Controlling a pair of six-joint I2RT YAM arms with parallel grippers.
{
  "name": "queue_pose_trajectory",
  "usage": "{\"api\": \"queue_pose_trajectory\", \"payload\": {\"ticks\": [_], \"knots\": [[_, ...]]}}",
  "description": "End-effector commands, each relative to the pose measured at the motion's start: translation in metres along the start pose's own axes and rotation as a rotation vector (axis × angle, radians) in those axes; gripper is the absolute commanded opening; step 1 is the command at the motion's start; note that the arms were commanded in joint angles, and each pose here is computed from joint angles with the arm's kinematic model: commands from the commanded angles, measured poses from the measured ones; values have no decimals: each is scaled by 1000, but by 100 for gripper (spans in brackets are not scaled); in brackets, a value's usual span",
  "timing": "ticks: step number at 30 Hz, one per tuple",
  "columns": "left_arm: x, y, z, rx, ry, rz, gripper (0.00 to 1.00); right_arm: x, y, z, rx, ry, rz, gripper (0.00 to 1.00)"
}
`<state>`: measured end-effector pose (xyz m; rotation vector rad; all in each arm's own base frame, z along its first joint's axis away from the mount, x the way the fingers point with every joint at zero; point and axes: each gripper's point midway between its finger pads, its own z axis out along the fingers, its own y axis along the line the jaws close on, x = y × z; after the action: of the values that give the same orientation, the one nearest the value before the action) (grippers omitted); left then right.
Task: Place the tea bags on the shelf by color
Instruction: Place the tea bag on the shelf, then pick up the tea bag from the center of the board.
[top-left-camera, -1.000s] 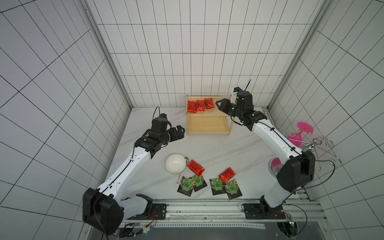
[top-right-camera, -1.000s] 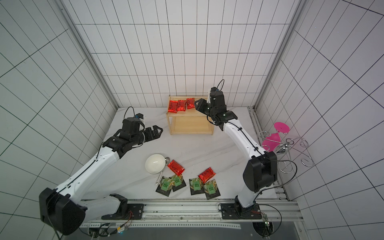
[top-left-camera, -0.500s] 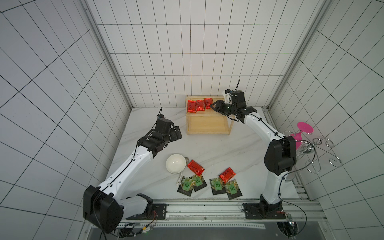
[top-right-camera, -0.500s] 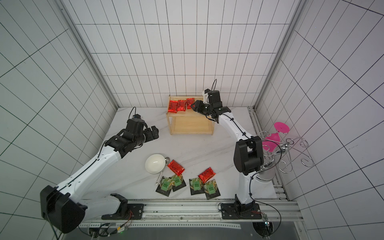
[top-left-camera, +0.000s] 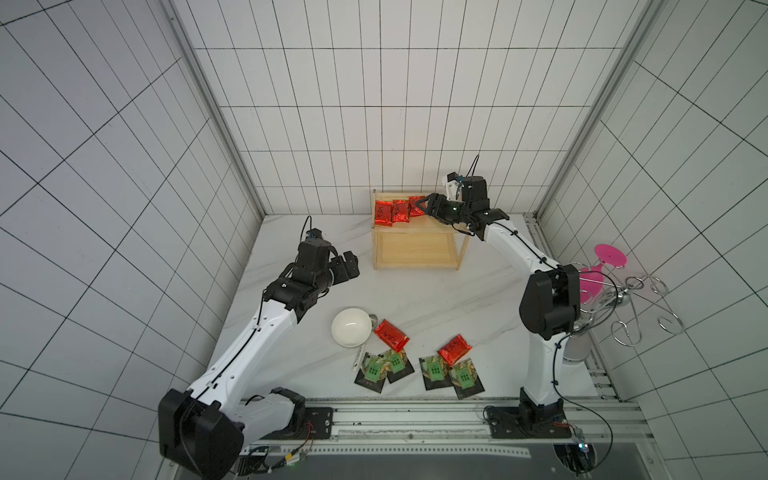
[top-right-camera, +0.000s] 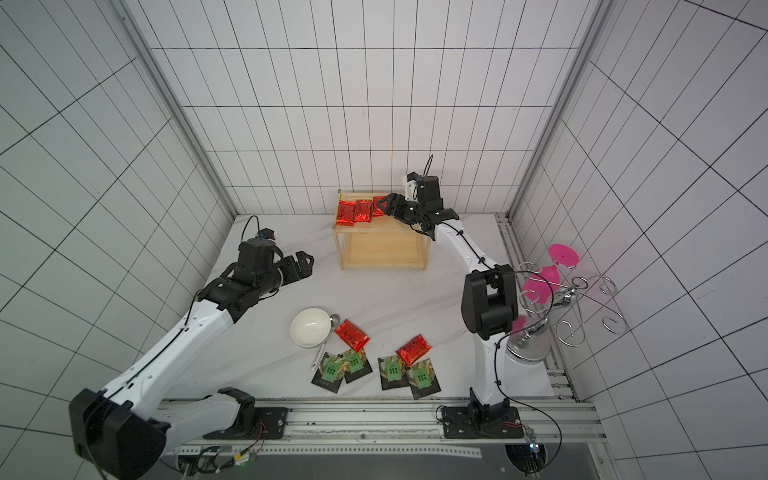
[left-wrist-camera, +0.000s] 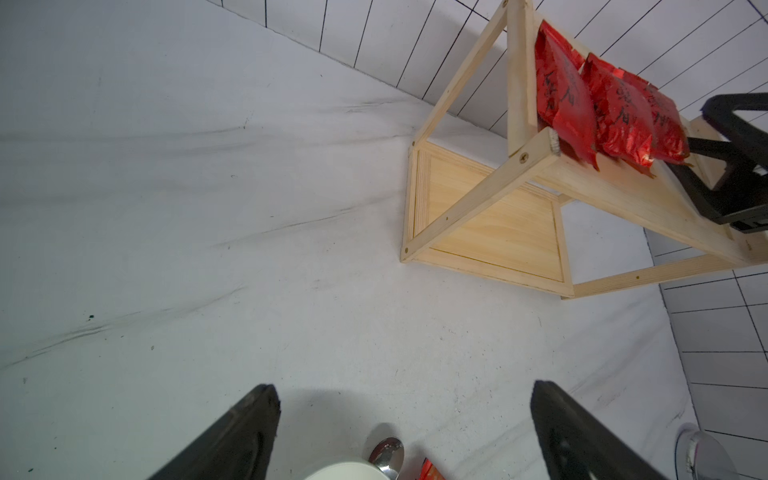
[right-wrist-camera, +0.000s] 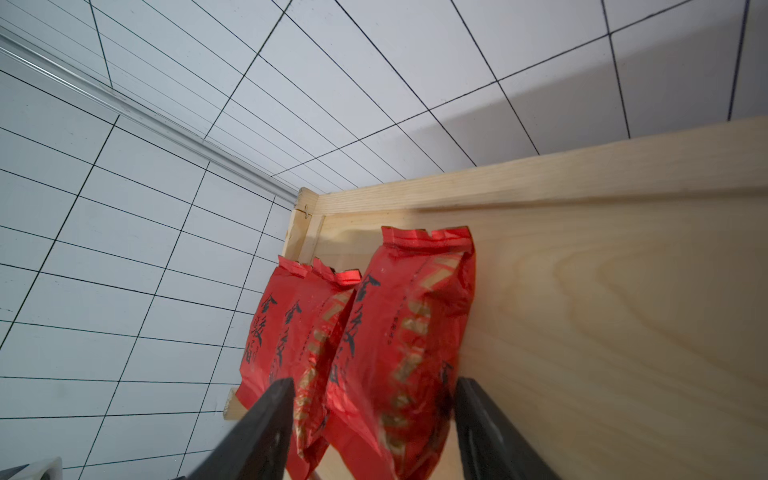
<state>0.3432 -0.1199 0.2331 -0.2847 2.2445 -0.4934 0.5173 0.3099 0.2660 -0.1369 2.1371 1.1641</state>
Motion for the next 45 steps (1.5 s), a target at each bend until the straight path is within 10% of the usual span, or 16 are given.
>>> {"api": "queue_pose_trajectory", "payload": {"ticks": [1,12,21,30,36,45], "knots": [[3,-6,2,49,11,14,98,-17,15,-4,-52,-28,-14,64],[6,-9,5,66,24,13,98,-23,15,-13,-27,-43,-13,63],[10,-15,5,98,46,8,98,-23,52,-91,102,-137,-176,64],[14,-22,1,122,78,-35,98,153,31,-133,279,-47,-459,62],[19,-19,0,124,82,-47,98,282,37,-112,231,119,-723,77],[24,-20,4,141,112,-55,98,375,26,-54,257,380,-955,87]]}}
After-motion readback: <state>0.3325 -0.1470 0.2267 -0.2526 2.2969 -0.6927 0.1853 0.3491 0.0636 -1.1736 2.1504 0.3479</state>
